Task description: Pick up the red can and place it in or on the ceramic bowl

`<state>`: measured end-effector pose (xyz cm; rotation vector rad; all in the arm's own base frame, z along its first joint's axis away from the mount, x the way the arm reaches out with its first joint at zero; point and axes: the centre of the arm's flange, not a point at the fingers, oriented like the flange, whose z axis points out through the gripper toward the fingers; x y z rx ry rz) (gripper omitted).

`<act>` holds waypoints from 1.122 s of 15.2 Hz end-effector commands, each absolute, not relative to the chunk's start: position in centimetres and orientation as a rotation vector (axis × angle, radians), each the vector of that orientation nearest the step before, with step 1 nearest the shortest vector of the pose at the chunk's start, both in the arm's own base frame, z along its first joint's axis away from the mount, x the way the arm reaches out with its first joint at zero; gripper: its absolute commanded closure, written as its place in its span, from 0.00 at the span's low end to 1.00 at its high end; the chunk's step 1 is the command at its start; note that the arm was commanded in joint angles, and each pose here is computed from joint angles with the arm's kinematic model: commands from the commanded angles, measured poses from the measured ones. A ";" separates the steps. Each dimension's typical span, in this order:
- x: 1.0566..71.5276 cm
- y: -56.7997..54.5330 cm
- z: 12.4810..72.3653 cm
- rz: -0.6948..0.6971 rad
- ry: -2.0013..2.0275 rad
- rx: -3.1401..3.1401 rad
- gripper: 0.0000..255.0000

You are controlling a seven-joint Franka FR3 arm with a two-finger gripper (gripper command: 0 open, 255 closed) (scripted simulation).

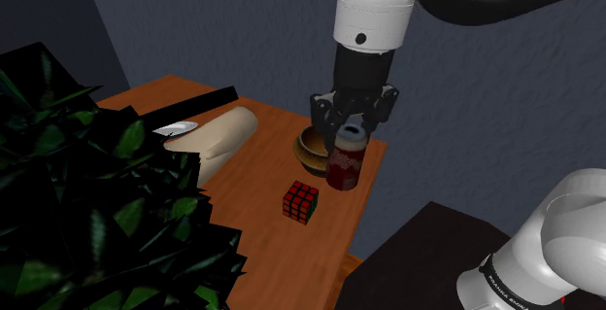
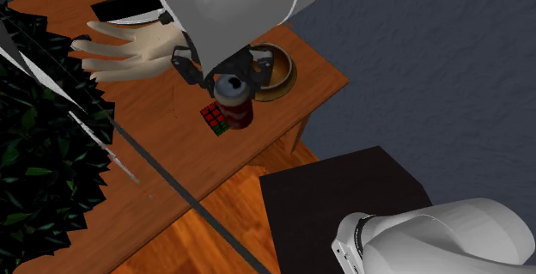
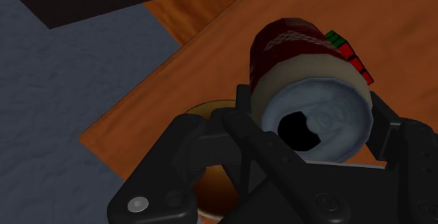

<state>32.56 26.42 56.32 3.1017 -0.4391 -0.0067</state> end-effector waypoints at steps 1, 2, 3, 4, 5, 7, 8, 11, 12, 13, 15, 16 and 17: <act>32.7 26.4 57.5 -0.007 -0.439 3.102 1.00; 32.7 26.4 58.0 -0.007 -0.439 3.102 1.00; 32.7 26.4 58.6 -0.007 -0.439 3.102 1.00; 32.7 26.4 59.1 -0.007 -0.439 3.102 1.00; 32.7 26.4 59.6 -0.007 -0.439 3.102 1.00; 32.7 26.4 60.7 -0.007 -0.439 3.102 1.00; 32.7 26.4 61.2 -0.007 -0.439 3.102 1.00; 33.7 25.7 62.1 -0.007 -0.439 3.102 1.00; 34.8 25.0 62.4 -0.007 -0.439 3.102 1.00; 35.9 24.2 62.6 -0.007 -0.439 3.102 1.00; 38.0 22.8 63.2 -0.007 -0.439 3.102 1.00; 39.1 22.1 63.4 -0.007 -0.439 3.102 1.00; 40.2 21.4 63.7 -0.007 -0.439 3.102 1.00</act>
